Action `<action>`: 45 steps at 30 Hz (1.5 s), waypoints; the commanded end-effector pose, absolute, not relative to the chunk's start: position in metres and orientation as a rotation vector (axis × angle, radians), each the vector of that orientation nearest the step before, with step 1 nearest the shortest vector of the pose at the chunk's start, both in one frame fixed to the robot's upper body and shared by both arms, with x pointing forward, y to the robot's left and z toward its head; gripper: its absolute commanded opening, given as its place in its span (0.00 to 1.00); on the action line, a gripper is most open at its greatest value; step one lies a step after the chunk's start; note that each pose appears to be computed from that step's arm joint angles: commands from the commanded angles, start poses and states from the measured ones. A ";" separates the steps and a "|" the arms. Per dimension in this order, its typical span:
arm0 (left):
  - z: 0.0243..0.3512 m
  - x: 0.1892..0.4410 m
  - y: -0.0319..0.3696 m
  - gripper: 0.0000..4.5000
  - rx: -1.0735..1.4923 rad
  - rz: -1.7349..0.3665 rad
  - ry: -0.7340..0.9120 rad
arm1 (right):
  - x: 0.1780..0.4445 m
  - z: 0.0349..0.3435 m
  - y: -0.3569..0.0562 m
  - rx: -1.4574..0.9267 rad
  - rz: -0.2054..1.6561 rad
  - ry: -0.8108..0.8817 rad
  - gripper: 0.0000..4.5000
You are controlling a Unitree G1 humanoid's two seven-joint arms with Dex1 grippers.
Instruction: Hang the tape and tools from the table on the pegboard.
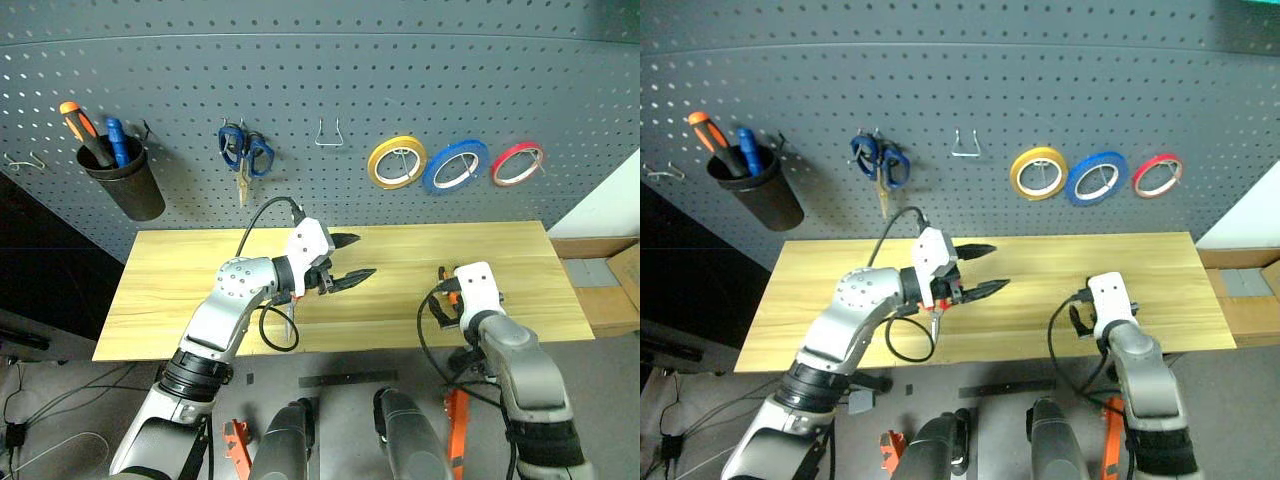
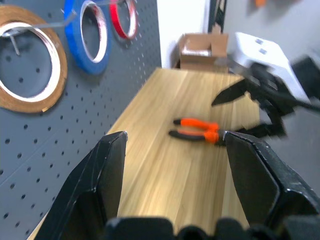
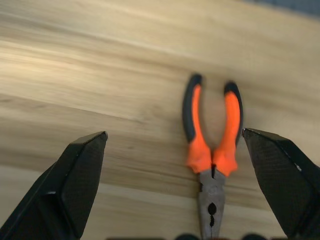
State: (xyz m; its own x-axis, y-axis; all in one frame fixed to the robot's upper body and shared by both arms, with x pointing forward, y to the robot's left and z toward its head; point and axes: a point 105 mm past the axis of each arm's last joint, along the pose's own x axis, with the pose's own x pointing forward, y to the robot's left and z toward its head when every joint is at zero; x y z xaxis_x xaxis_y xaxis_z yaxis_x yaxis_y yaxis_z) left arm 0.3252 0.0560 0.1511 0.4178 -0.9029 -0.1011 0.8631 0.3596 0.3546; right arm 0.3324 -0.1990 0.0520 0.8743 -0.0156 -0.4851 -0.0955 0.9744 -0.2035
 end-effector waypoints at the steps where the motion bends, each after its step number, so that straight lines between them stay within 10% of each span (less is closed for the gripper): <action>1: 0.159 0.324 0.054 0.74 0.412 -1.151 -0.163 | 0.344 0.043 -0.223 -0.193 -0.034 0.573 1.00; 18: 0.155 0.325 0.060 0.74 0.395 -1.107 -0.145 | 0.372 0.009 -0.232 -0.010 -0.051 0.765 1.00; 25: 0.154 0.327 0.069 0.74 0.402 -1.069 -0.142 | 0.372 0.004 -0.234 -0.004 -0.039 0.800 0.56; 28: 0.155 0.329 0.075 0.74 0.382 -1.039 -0.144 | 0.375 0.010 -0.227 -0.010 -0.021 0.770 0.55; 45: 0.182 0.327 0.158 0.74 0.251 -0.644 -0.190 | 0.340 0.207 -0.043 -0.119 0.467 -0.003 0.55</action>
